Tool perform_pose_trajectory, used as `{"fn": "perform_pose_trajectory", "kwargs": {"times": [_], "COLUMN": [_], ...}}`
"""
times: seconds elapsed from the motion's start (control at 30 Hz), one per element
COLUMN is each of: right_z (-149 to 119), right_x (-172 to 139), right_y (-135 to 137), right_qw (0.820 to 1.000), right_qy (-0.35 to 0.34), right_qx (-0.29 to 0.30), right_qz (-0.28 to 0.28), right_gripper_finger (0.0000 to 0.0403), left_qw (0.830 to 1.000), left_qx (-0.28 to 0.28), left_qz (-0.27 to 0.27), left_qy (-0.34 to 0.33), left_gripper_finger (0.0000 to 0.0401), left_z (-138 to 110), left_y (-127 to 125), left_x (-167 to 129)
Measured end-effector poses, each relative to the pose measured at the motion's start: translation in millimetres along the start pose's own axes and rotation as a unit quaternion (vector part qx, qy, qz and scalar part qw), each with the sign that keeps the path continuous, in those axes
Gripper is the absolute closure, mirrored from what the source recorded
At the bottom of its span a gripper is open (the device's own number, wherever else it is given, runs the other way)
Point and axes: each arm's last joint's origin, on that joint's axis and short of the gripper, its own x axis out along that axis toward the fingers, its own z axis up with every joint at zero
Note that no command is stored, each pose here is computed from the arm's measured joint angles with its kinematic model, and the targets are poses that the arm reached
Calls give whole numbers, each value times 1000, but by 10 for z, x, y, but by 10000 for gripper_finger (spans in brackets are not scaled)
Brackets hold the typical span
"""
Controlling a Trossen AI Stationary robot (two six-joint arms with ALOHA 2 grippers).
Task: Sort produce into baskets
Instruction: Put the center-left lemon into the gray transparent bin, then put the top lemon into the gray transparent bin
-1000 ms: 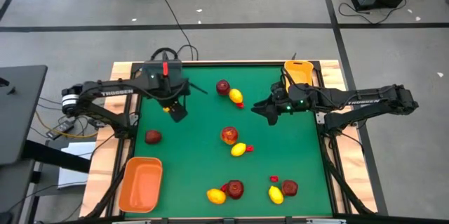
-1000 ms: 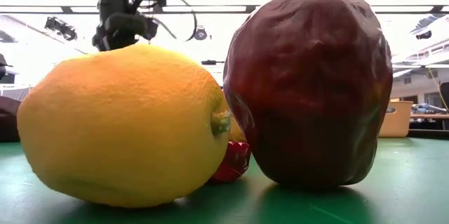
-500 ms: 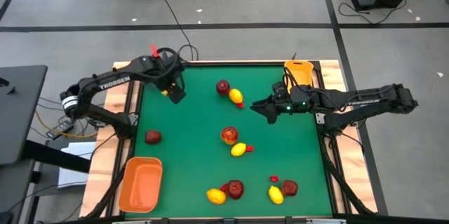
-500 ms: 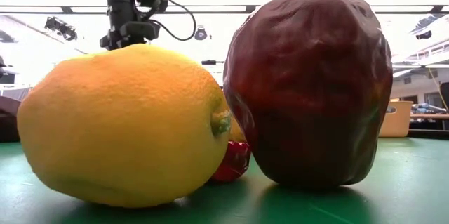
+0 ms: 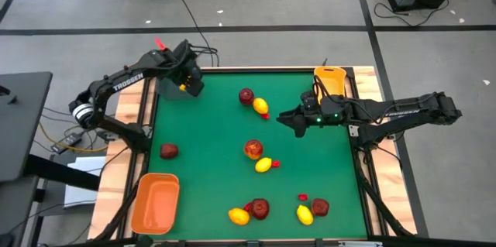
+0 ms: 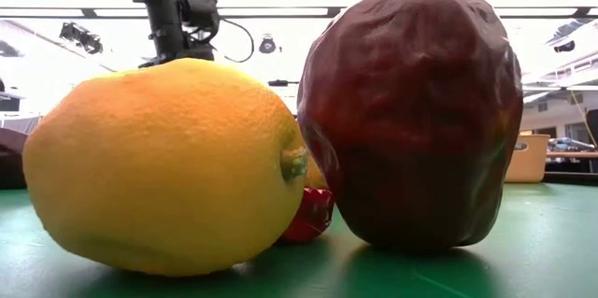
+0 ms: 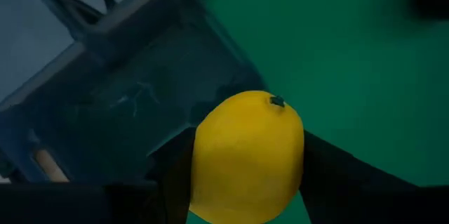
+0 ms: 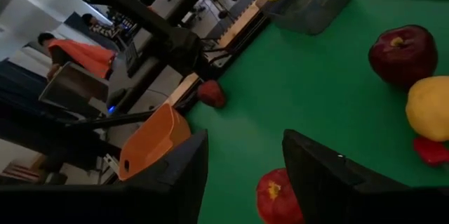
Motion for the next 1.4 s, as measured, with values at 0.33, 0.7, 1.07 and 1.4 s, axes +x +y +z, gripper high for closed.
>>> {"fn": "perform_pose_trajectory", "kwargs": {"times": [0.33, 0.7, 1.07, 1.4], "right_z": [71, 200, 206, 145], "right_x": [11, 25, 25, 16], "right_y": [-72, -237, -288, -341], "right_qw": [999, 997, 997, 996], "right_qy": [-23, -25, -3, 34], "right_qx": [7, 48, 65, 48], "right_qz": [-26, -48, -50, -74], "right_gripper_finger": [208, 208, 208, 208], "left_qw": [999, 998, 999, 977], "left_qx": [-7, -8, -7, 129], "left_qz": [26, 25, -41, -143], "left_qy": [22, 55, 22, -85], "left_gripper_finger": [187, 144, 55, 71], "left_z": [72, 226, 282, 278], "left_y": [391, 455, 422, -305], "left_x": [177, 696, 685, 227]}}
